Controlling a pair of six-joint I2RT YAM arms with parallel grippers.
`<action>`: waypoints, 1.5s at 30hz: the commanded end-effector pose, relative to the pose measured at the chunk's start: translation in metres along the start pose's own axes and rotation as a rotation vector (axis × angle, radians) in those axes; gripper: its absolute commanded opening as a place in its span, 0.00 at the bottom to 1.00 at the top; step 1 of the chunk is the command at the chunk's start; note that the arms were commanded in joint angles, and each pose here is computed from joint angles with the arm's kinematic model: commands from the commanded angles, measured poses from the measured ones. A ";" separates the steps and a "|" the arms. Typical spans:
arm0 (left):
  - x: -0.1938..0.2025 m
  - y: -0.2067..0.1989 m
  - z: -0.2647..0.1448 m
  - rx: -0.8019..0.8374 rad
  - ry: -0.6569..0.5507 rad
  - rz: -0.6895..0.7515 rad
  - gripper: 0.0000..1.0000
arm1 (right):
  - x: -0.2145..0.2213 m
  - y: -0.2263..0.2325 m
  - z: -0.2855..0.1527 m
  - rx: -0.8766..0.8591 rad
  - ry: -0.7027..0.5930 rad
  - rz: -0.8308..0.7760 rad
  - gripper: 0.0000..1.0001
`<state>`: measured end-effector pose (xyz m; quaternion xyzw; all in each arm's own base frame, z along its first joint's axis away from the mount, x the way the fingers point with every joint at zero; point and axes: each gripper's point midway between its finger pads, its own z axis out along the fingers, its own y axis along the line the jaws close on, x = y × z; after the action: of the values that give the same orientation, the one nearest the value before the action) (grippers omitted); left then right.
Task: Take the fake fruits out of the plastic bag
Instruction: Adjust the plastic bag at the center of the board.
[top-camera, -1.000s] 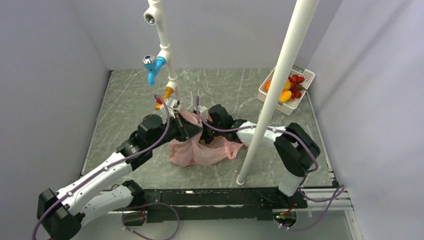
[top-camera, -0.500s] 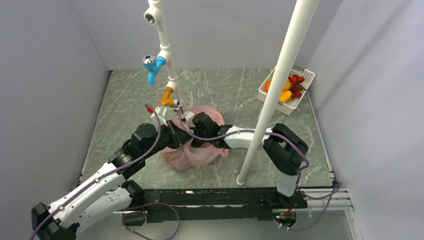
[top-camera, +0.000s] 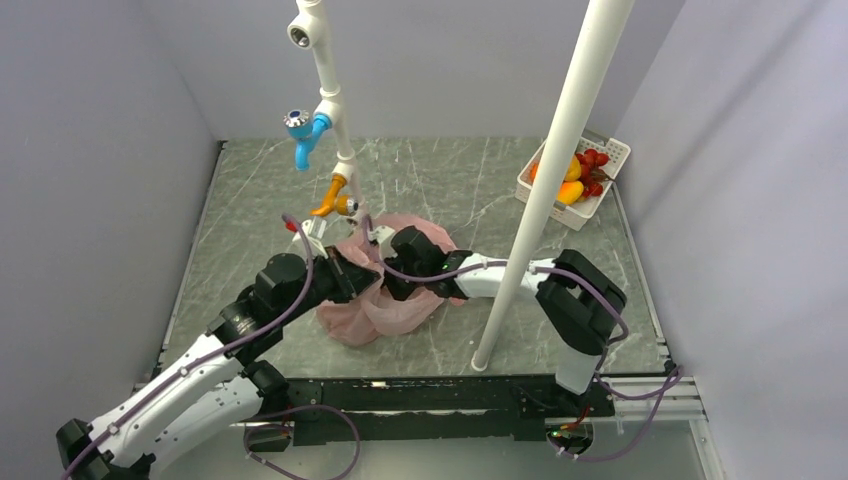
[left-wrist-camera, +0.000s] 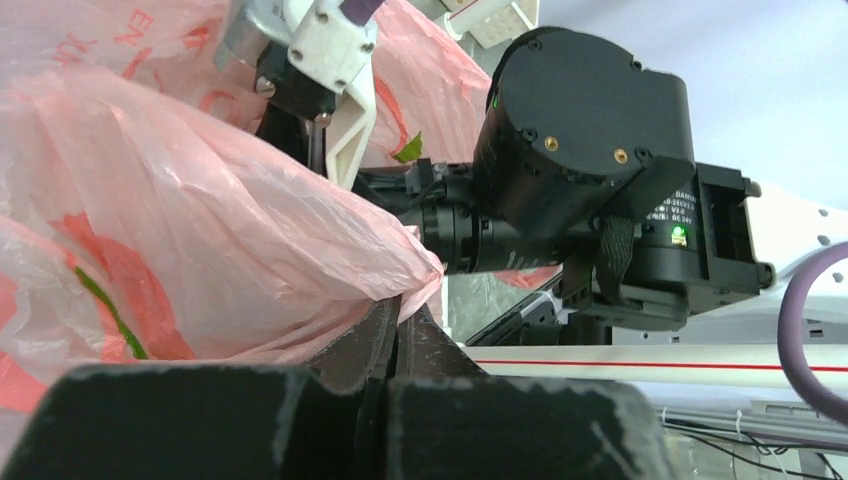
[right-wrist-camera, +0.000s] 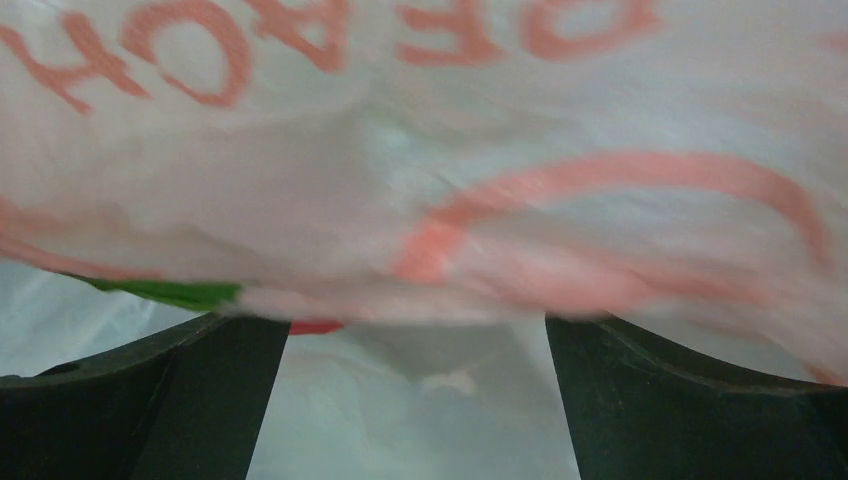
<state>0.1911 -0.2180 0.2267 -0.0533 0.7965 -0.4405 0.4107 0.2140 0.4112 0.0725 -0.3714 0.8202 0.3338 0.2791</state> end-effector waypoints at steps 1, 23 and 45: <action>-0.019 -0.042 0.008 0.118 0.004 0.059 0.00 | -0.009 -0.013 -0.028 -0.044 -0.026 0.063 0.99; -0.016 -0.060 0.061 0.102 0.144 0.119 0.00 | -0.015 -0.045 -0.098 -0.033 -0.121 0.063 0.99; 0.013 0.003 0.049 -0.015 0.148 0.063 0.00 | 0.042 -0.016 -0.081 -0.223 0.041 0.048 0.99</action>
<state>0.2127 -0.2637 0.2267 0.0425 0.7975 -0.4550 0.3939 0.1853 0.3223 0.0741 -0.3781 0.8114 0.4067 0.1825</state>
